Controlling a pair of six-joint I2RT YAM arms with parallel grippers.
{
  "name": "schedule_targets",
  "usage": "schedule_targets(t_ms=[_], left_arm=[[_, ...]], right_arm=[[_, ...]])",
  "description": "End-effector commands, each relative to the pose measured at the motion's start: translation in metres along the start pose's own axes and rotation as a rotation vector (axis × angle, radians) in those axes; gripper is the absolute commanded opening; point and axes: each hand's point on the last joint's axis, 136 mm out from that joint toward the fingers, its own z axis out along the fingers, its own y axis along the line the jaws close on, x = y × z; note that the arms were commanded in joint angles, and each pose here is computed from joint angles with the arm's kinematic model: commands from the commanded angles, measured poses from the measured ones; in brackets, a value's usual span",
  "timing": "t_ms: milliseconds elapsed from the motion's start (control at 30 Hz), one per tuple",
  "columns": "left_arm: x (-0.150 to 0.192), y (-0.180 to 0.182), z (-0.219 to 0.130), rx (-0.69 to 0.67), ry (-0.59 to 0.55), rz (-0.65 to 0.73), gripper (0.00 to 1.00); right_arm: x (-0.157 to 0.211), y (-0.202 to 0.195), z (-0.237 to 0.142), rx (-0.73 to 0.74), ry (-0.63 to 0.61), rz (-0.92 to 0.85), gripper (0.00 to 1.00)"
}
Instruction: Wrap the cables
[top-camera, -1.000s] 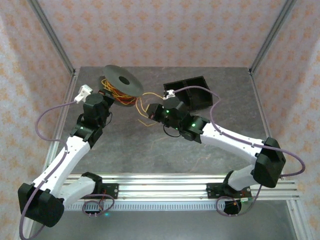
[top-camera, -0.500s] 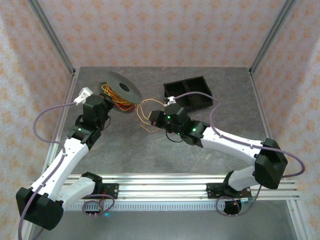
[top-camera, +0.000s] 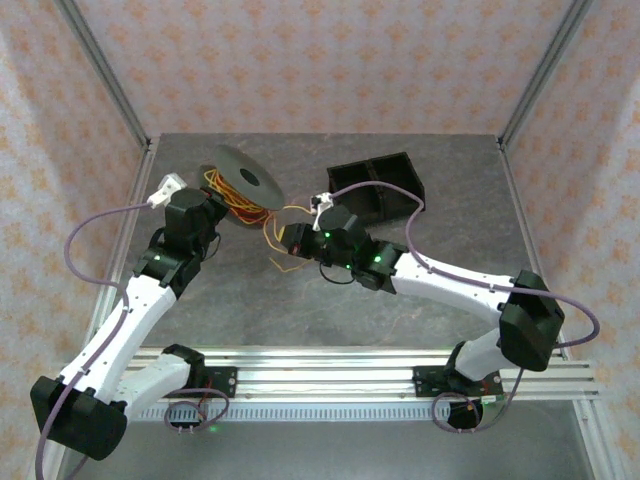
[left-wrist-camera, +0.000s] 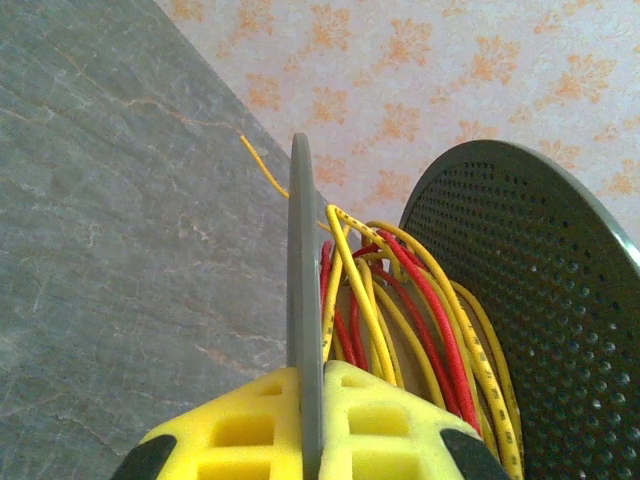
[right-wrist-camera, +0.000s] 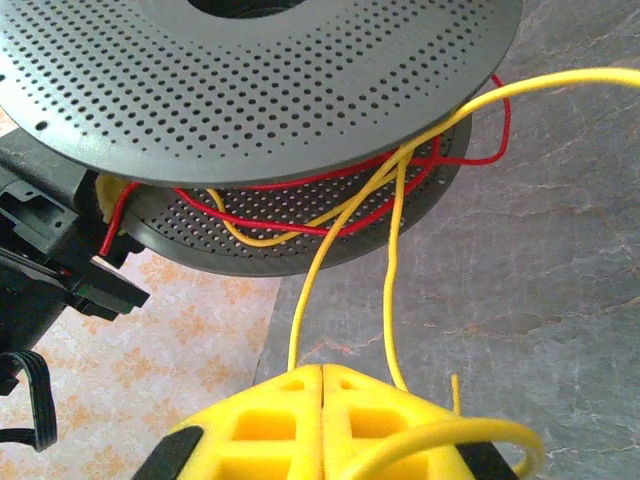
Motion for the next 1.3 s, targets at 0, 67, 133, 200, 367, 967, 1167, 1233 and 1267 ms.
schedule_targets(t_ms=[0, 67, 133, 200, 367, 967, 1167, 1233, 1267], left_arm=[[-0.025, -0.047, -0.021, 0.157, -0.036, -0.038, 0.00], [-0.026, -0.050, -0.024, 0.166, -0.029, -0.029, 0.00], [-0.027, -0.053, -0.029, 0.178, -0.024, -0.023, 0.00], [-0.030, -0.056, -0.035, 0.193, -0.022, -0.006, 0.00], [-0.032, -0.061, -0.044, 0.207, -0.009, 0.045, 0.00], [-0.024, -0.086, -0.056, 0.292, 0.088, 0.098, 0.00], [-0.030, -0.104, -0.077, 0.351, 0.120, 0.140, 0.00], [-0.030, -0.113, -0.087, 0.386, 0.146, 0.165, 0.00], [-0.031, -0.117, -0.092, 0.401, 0.161, 0.181, 0.00]], right_arm=[[-0.011, 0.017, -0.014, -0.042, -0.043, -0.051, 0.00], [-0.007, 0.018, -0.011, -0.051, -0.021, -0.059, 0.02], [-0.003, 0.022, -0.008, -0.065, 0.005, -0.071, 0.17], [-0.004, 0.026, -0.009, -0.063, 0.018, -0.087, 0.27], [-0.014, 0.029, -0.042, -0.022, -0.015, -0.156, 0.56], [-0.057, -0.035, -0.153, 0.027, -0.183, -0.059, 0.88], [-0.057, -0.090, -0.146, 0.092, -0.123, -0.009, 0.81], [-0.060, -0.102, -0.146, 0.101, -0.110, -0.007, 0.78], [-0.062, -0.106, -0.146, 0.106, -0.106, -0.006, 0.77]])
